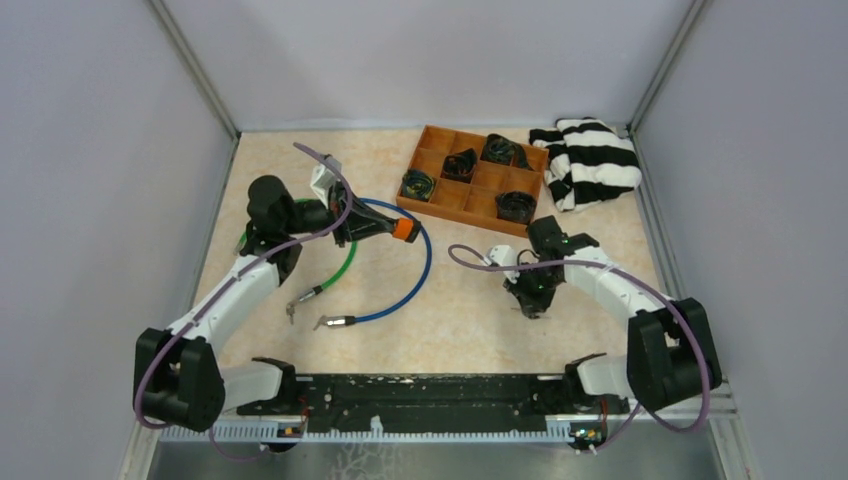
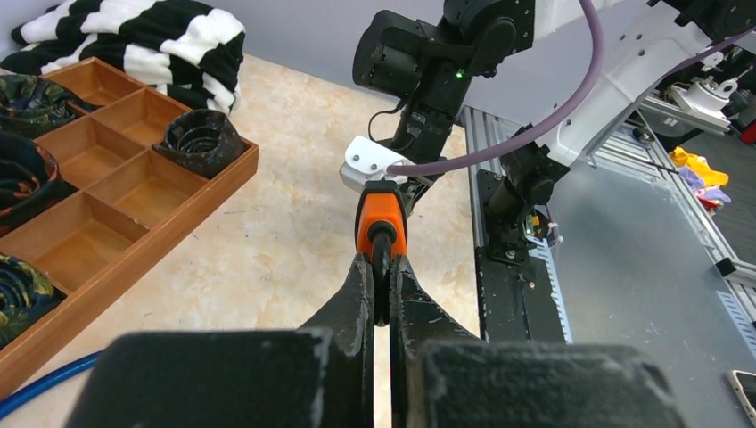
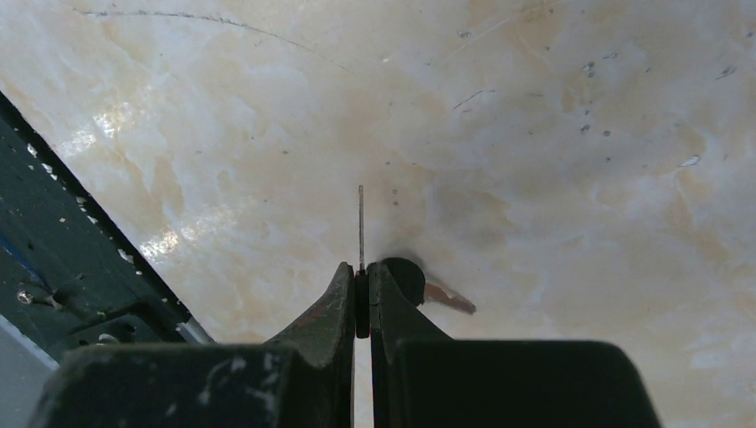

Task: Lock with the key
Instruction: Place the key at the center of the board, then place the lock at the center of the board.

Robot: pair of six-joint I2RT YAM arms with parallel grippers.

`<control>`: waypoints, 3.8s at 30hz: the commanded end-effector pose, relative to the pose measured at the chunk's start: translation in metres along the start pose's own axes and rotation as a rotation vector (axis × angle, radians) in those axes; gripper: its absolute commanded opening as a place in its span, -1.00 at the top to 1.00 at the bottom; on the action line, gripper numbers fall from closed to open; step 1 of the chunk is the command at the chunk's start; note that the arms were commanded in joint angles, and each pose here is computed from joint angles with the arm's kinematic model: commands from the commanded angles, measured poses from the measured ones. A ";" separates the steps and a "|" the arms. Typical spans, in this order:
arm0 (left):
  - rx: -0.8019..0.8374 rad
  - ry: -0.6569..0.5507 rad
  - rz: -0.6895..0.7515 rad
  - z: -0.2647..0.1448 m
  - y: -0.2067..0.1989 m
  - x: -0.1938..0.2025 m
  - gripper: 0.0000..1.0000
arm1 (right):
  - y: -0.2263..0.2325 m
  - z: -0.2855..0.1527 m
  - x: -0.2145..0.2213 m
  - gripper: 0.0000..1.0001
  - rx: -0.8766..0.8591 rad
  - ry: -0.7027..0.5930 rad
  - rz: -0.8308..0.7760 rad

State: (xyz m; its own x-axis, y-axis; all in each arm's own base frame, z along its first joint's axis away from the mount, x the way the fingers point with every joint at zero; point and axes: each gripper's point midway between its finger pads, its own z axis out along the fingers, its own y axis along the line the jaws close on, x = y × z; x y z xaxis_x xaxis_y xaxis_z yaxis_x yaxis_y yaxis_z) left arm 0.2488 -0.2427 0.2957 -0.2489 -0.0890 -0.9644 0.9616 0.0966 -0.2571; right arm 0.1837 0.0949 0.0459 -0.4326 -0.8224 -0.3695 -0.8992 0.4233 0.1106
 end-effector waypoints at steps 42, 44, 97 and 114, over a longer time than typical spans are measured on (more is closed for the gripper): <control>0.142 0.097 0.025 0.019 -0.009 0.024 1.00 | 0.085 -0.112 -0.298 -0.60 -0.383 -0.757 -0.220; 0.145 0.098 0.024 0.020 -0.010 0.025 1.00 | 0.086 -0.107 -0.299 -0.44 -0.396 -0.748 -0.219; -0.292 0.533 0.179 -0.045 0.044 0.106 -0.98 | -0.076 0.018 -0.006 0.67 -0.277 -0.099 0.428; -0.311 0.760 0.109 -0.040 0.054 0.186 -0.81 | -0.111 -0.006 -0.004 -0.36 -0.092 -0.066 0.417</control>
State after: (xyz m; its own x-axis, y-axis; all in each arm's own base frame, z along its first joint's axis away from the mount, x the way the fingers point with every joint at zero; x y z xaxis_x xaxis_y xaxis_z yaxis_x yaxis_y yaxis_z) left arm 0.2466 -0.2106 0.1187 -0.2668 0.5721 -0.7756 0.9387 0.3366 -0.0747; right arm 0.2493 0.0696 0.0320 -0.8054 -0.5329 -0.2596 -0.5822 0.6288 0.5154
